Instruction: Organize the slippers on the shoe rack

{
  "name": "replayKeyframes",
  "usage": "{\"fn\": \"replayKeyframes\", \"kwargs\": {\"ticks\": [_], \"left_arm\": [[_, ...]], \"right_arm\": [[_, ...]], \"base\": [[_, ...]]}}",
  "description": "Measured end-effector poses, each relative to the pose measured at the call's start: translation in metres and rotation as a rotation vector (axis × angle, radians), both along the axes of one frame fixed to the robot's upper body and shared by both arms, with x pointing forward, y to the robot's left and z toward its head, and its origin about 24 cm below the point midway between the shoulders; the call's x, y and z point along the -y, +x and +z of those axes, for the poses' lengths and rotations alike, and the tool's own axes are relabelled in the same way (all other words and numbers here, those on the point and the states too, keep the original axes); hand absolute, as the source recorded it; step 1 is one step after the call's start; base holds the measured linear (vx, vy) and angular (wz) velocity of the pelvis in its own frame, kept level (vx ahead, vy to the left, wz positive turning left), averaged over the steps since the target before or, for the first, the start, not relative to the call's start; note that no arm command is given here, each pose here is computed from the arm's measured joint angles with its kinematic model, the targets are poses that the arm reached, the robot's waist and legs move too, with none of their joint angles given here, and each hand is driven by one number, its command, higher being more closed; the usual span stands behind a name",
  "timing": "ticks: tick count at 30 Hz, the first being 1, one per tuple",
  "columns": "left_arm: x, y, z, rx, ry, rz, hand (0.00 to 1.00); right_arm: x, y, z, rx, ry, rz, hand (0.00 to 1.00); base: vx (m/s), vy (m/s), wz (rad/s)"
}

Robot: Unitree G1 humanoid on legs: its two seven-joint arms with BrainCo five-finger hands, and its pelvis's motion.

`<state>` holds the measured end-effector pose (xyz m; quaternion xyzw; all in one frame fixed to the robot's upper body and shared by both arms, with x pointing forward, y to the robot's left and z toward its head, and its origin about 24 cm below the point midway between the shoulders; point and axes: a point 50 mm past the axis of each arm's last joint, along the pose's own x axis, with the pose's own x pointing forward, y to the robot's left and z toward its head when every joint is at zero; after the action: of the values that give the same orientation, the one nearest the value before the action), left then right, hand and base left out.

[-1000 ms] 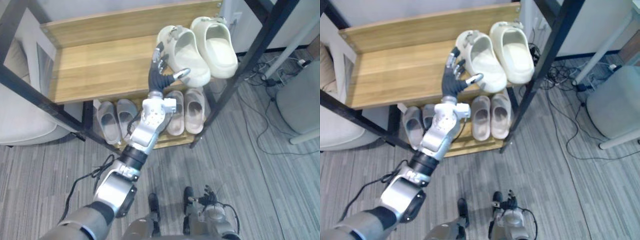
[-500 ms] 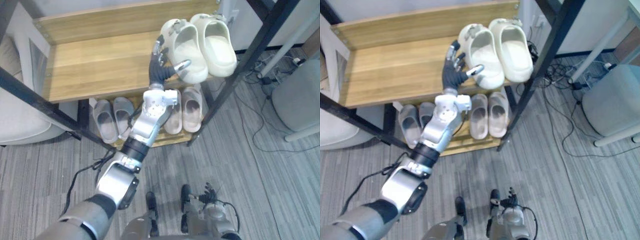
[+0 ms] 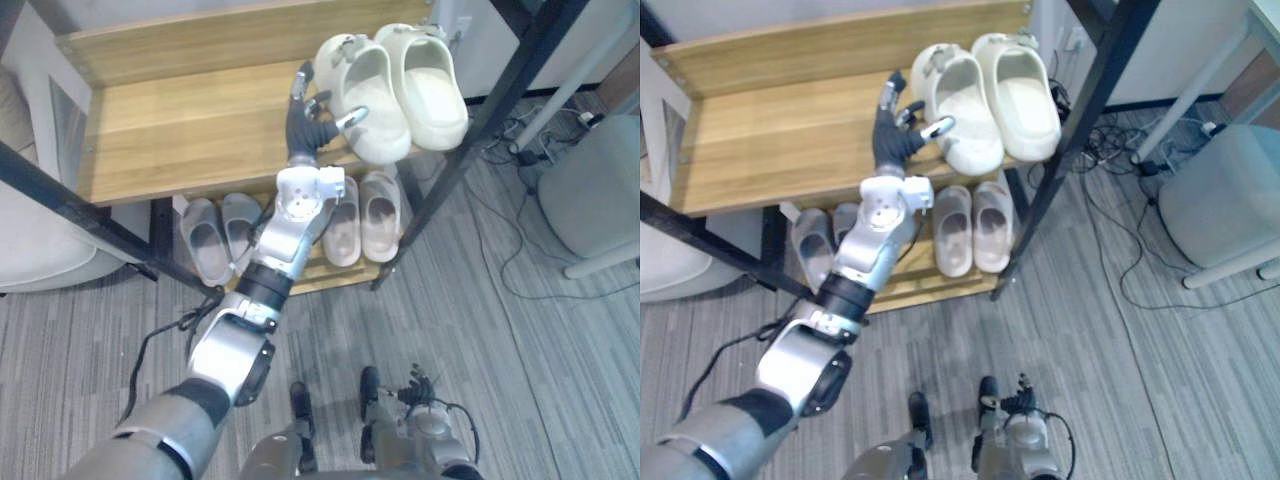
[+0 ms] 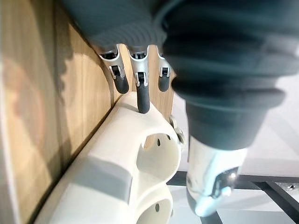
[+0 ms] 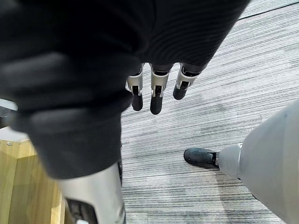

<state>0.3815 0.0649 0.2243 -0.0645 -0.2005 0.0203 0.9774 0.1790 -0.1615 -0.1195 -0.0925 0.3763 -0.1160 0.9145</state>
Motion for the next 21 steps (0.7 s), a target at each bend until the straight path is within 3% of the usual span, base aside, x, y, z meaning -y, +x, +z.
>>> {"fn": "replayKeyframes", "kwargs": {"ticks": [9, 21], "left_arm": [[-0.015, -0.018, 0.023, 0.150, -0.006, 0.001, 0.00], [0.025, -0.079, -0.008, 0.235, -0.055, -0.274, 0.00]], "right_arm": [[-0.002, -0.003, -0.002, -0.014, 0.012, 0.018, 0.00], [-0.010, -0.006, -0.006, -0.049, 0.030, 0.078, 0.00]], "base": [[0.06, 0.012, 0.15], [0.05, 0.014, 0.31]]}}
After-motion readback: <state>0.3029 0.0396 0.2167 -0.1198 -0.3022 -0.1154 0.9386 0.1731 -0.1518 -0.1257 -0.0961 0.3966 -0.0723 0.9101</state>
